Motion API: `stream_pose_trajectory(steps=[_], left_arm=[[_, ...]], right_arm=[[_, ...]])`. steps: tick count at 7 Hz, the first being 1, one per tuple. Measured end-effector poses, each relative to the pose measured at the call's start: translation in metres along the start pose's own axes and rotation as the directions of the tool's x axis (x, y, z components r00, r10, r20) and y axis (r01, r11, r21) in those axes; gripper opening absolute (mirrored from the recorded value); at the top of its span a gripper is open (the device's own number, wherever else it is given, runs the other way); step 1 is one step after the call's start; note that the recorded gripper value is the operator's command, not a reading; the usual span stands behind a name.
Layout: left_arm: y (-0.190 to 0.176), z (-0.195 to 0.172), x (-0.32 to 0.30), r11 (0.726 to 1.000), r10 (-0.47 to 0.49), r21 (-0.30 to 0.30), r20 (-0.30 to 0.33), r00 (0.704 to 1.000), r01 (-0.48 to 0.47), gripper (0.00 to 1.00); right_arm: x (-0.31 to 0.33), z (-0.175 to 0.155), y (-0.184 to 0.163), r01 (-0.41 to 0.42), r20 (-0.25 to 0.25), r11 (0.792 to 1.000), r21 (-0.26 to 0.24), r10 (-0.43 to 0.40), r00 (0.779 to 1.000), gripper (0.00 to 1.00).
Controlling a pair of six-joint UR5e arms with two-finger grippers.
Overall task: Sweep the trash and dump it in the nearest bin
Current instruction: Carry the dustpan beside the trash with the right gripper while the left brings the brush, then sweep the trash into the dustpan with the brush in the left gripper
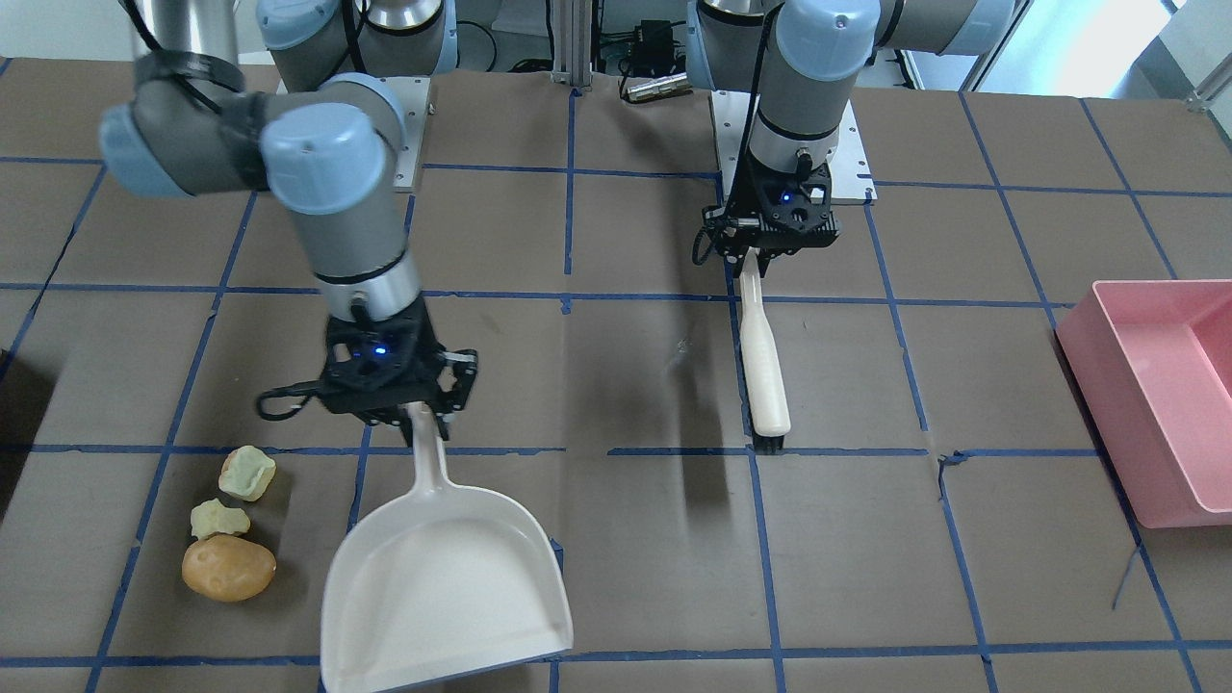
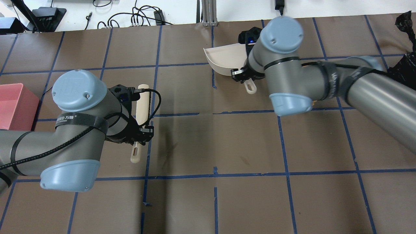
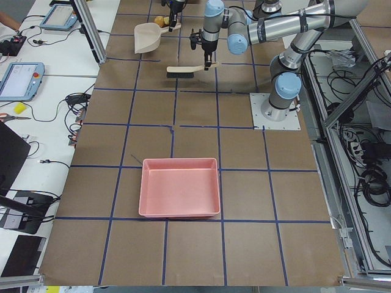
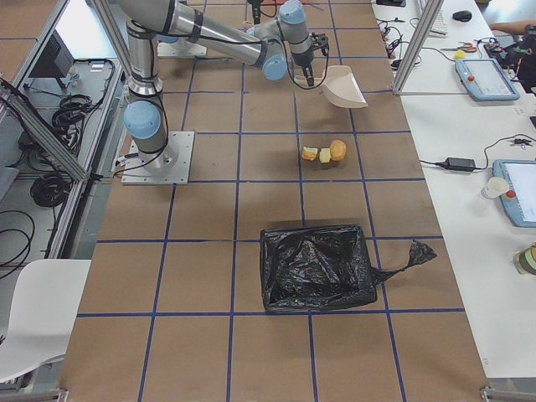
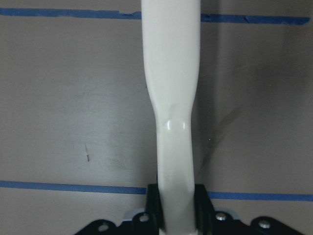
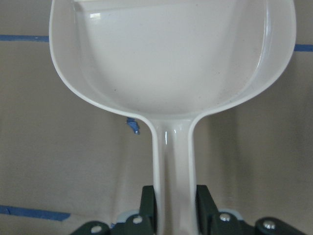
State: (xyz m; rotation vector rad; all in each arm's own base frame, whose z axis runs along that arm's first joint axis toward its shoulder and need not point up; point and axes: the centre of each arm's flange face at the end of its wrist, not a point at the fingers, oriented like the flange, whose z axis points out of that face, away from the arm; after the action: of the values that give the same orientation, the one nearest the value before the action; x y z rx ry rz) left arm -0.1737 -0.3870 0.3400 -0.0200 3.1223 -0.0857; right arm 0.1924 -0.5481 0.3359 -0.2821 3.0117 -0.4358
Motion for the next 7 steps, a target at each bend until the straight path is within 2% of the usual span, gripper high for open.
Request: stream_pose_trajectory(steps=[2,4,5,6,7], left_arm=[[-0.034,-0.018,0.076,0.999,0.048,0.008,-0.002,0.999,-0.048,0.00],[-0.081,-0.020,0.181,0.996,0.084,0.033,-0.022,0.996,-0.084,0.00],[-0.099,-0.013,0.226,0.996,0.088,0.037,-0.046,0.995,-0.087,0.00],[-0.111,-0.002,0.264,0.996,0.090,0.035,-0.071,0.993,-0.087,0.00],[-0.119,0.010,0.296,0.995,0.096,0.034,-0.085,0.992,-0.094,0.00]], right_arm=[[0.081,-0.072,0.007,0.091,0.018,0.991,-0.094,-0.089,0.996,0.00],[0.167,-0.110,0.023,0.188,0.049,0.969,-0.157,-0.183,0.982,0.00],[0.218,-0.118,0.035,0.270,0.067,0.948,-0.169,-0.262,0.963,0.00],[0.269,-0.124,0.046,0.373,0.082,0.913,-0.169,-0.364,0.928,0.00],[0.323,-0.124,0.054,0.476,0.102,0.864,-0.164,-0.466,0.879,0.00]])
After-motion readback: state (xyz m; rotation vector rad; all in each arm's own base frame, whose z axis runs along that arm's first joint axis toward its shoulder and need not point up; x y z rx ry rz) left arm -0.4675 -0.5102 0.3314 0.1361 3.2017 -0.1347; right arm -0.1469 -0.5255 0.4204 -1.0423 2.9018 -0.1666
